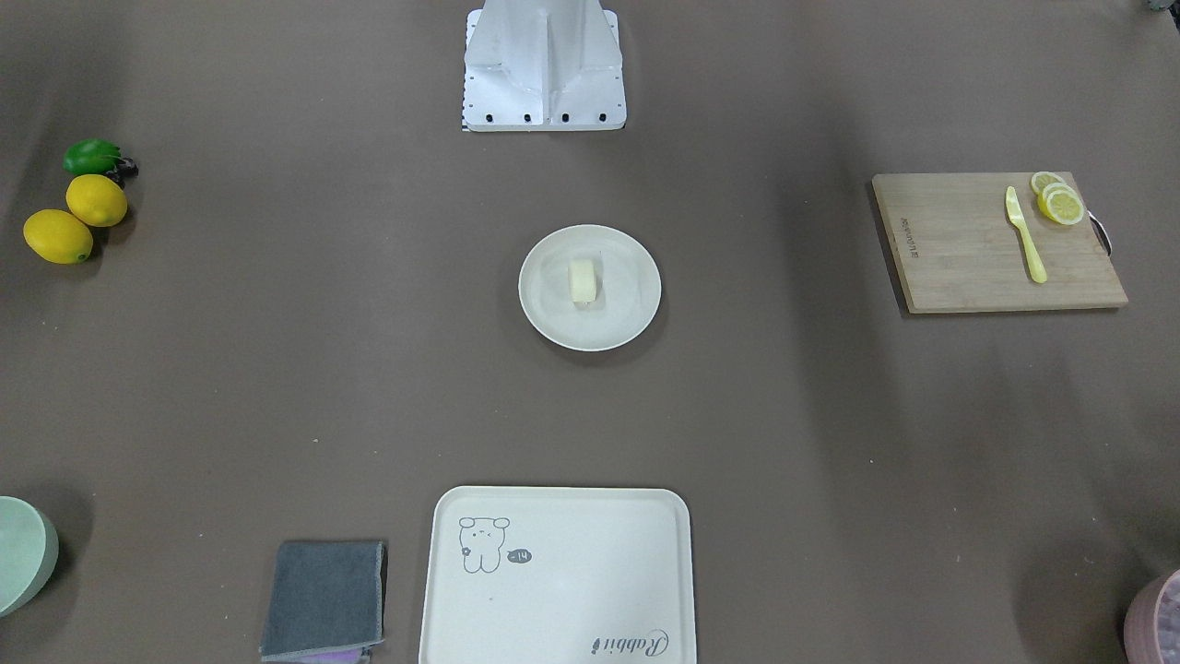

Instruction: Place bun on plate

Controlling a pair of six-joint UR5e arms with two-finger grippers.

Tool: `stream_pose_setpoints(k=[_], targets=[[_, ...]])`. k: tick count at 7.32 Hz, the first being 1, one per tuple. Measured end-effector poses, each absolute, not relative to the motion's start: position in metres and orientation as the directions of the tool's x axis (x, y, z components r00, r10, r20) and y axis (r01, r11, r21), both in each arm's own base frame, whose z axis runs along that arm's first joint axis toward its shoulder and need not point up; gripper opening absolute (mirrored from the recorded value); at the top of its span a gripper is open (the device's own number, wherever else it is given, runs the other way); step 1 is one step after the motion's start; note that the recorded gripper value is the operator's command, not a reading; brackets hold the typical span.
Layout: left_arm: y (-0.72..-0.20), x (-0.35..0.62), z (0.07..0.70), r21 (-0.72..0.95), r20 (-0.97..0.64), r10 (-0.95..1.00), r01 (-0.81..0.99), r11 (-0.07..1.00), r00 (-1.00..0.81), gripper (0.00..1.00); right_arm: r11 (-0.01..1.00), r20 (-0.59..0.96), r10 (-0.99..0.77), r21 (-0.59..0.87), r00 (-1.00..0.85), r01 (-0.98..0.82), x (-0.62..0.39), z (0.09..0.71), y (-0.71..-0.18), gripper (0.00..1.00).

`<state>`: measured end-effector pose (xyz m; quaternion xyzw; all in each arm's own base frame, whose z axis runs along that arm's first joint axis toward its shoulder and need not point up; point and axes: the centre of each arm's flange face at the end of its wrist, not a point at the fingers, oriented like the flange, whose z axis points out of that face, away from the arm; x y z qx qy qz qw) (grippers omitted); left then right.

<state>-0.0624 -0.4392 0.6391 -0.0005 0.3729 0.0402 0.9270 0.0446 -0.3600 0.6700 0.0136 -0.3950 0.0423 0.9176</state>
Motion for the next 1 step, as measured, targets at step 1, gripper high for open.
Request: stream_pose_setpoints(k=[1], targets=[[-0.4394,-0.0622,0.639,0.03,-0.691,0.075,-0.076,0.997,0.719,0.98,0.996,0.726,0.067,-0.008,0.684,-0.088,0.0446,0.67,-0.36,1.0]])
